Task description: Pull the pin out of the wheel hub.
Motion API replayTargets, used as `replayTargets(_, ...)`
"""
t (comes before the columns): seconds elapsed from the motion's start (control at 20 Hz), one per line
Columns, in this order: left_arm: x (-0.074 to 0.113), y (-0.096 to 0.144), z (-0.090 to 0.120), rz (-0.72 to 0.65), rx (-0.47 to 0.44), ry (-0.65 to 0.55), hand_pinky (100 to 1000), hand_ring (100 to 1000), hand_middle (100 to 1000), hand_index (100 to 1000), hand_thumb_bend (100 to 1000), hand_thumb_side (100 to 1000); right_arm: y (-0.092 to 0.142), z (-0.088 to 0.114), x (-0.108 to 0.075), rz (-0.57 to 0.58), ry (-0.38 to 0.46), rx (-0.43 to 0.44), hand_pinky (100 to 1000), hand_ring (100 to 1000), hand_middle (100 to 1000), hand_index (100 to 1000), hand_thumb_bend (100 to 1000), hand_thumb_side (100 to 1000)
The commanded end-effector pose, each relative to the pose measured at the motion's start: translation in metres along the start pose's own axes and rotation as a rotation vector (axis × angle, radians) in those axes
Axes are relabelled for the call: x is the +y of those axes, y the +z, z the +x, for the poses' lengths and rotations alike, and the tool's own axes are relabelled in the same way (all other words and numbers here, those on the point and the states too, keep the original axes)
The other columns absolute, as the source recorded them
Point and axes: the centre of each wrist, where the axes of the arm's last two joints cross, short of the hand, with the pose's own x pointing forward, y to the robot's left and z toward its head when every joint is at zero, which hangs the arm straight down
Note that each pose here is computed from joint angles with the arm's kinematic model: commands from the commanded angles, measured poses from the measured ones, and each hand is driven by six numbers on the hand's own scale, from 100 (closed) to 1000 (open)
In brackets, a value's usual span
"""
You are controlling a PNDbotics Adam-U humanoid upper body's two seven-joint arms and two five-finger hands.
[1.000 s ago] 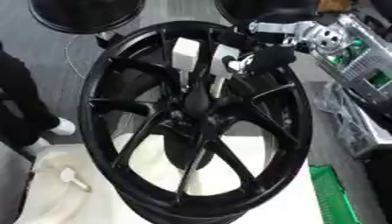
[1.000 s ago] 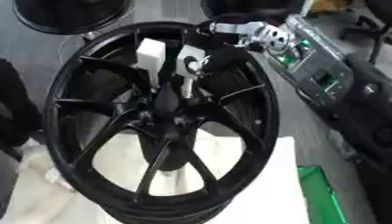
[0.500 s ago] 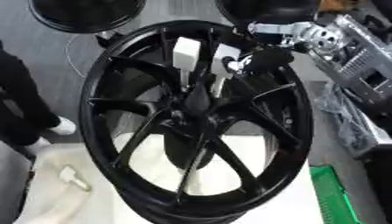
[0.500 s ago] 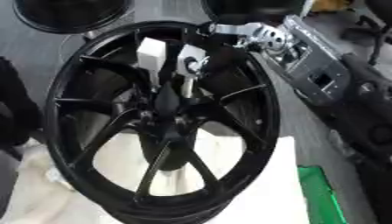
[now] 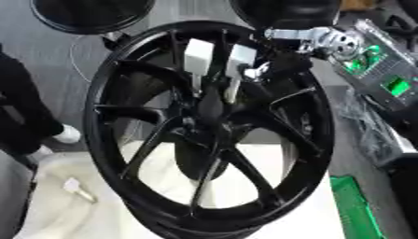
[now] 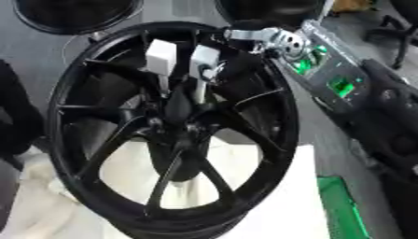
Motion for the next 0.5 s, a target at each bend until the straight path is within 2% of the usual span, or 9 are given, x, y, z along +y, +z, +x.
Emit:
replayTargets(0.05,-0.0019,-0.0031,0.0113,-0.015,-0.041,0.004,587,654,686,731,100,745,0.0053,-0.0006,-0.0099,-0.027,0.011,0.003,901,863,835,933,101,448)
replayTargets(0.25,-0.0024,-0.0031,0.0114,-0.019,-0.041,0.006,587,656,685,731,100,745,0.0043,-0.0023,-0.0089,-0.024,0.005,0.008,884,842,807,925,100,430)
replayTargets(0.4,-0.0024,-0.0032,0.0114,-0.019,-0.041,0.007,587,658,685,731,100,745,0.0040,-0.0025,-0.0091,-0.028,-0.007,0.004,875,826,728,890,100,389)
replayTargets(0.45,-0.0024,-0.0031,0.0113,-0.019,-0.040,0.007,587,658,685,731,100,745,0.0042,-0.0018,-0.0093,-0.030,-0.016,-0.002,873,814,670,863,100,353)
replayTargets(0.5,-0.0024,-0.0031,0.0112,-0.019,-0.040,0.006,587,658,685,731,100,745,0.0047,-0.0011,-0.0099,-0.035,-0.028,-0.009,868,798,621,835,100,394)
